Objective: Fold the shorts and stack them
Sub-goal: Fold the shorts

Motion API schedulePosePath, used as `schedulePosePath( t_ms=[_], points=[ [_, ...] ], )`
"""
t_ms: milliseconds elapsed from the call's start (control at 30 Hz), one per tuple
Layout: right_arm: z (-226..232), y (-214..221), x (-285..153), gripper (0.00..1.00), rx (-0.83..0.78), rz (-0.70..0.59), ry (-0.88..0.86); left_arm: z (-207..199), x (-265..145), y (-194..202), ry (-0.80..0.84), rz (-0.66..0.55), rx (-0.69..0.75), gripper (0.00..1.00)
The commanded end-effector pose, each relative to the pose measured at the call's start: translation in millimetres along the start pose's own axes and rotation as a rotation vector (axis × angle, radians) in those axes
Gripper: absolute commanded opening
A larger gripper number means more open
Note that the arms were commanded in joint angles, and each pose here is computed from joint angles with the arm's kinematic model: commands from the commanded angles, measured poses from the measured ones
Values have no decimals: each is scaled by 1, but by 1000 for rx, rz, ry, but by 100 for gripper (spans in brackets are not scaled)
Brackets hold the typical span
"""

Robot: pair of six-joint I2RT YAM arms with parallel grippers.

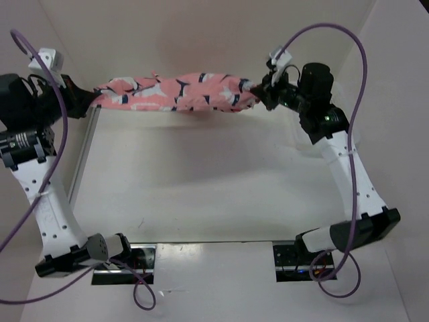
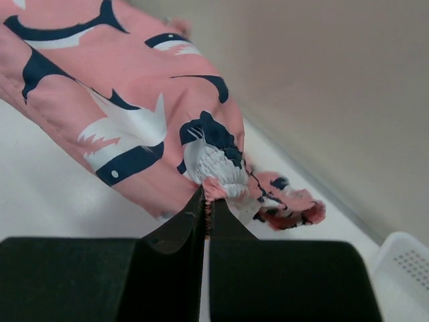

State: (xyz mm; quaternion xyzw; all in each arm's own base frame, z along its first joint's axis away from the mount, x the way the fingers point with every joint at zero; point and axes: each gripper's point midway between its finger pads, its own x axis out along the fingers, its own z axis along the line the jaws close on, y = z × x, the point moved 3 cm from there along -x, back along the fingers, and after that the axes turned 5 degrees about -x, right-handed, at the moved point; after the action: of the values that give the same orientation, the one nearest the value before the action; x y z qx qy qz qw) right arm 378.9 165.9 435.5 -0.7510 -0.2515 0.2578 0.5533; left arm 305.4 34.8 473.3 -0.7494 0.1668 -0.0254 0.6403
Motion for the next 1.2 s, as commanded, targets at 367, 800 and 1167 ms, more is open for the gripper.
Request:
schedulePosePath(
  t_ms=[367,800,1167],
  points=[
    [151,207,-120,0,134,479,-486,-16,-45,124,-106,300,-211,0],
    [147,208,-97,0,354,564,-459,5,143,138,78,443,-127,0],
    [87,266,-104,0,1189,646,-168,-21,270,153,157,461,-37,0]
  ],
)
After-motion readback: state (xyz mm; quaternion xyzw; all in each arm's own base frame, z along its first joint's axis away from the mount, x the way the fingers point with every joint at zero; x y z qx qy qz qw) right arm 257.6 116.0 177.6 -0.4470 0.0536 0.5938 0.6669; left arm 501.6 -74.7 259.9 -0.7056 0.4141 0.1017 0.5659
